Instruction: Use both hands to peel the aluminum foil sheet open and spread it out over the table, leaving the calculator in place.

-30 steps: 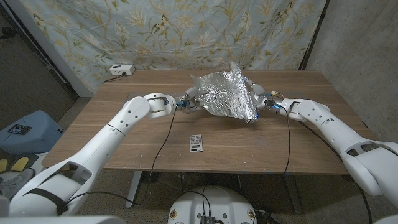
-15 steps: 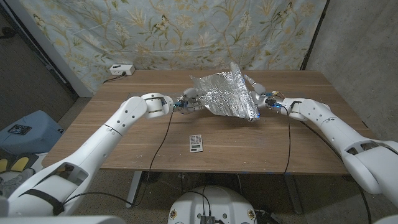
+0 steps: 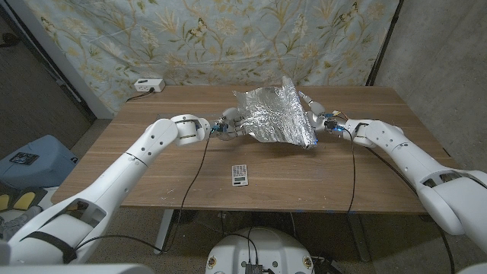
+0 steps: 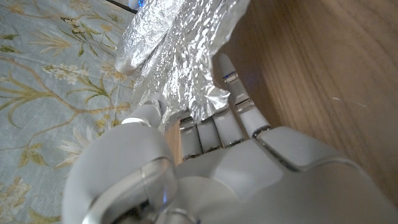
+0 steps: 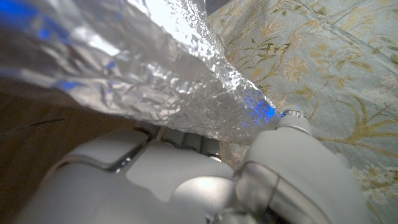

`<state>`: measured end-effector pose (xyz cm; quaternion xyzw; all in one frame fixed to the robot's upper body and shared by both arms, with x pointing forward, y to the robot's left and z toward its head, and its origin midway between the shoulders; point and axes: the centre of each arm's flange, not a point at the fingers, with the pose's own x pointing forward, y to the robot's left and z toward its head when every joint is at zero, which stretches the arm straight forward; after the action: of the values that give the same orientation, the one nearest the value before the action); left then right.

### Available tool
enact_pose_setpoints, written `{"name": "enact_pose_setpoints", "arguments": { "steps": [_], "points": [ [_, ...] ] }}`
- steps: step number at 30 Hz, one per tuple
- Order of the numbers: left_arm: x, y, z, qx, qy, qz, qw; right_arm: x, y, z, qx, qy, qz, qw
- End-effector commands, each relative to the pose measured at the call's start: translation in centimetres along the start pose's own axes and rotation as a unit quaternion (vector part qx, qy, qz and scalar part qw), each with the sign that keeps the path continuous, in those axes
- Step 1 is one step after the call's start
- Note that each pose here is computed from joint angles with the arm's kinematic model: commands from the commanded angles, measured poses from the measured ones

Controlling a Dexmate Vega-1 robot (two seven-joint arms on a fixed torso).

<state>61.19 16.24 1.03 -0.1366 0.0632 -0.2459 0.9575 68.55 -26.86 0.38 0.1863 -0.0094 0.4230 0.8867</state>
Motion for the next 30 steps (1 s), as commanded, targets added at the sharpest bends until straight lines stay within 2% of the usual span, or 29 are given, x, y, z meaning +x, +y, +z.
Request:
{"name": "enact_pose_setpoints", "arguments": {
  "steps": [1, 22, 30],
  "points": [
    [0.8, 0.2, 0.1, 0.001, 0.009, -0.028, 1.000, 0.1, 0.1, -0.1, -0.002, 0.005, 0.002, 1.0000],
    [3.1, -0.2, 0.6, 0.003, 0.020, -0.044, 0.999, -0.1, 0.4, 0.4, -0.005, -0.005, 0.013, 0.9999],
    [3.6, -0.1, 0.6, -0.002, 0.018, -0.031, 0.999, -0.1, 0.8, 0.7, -0.009, -0.009, 0.021, 0.9997]
  ]
}}
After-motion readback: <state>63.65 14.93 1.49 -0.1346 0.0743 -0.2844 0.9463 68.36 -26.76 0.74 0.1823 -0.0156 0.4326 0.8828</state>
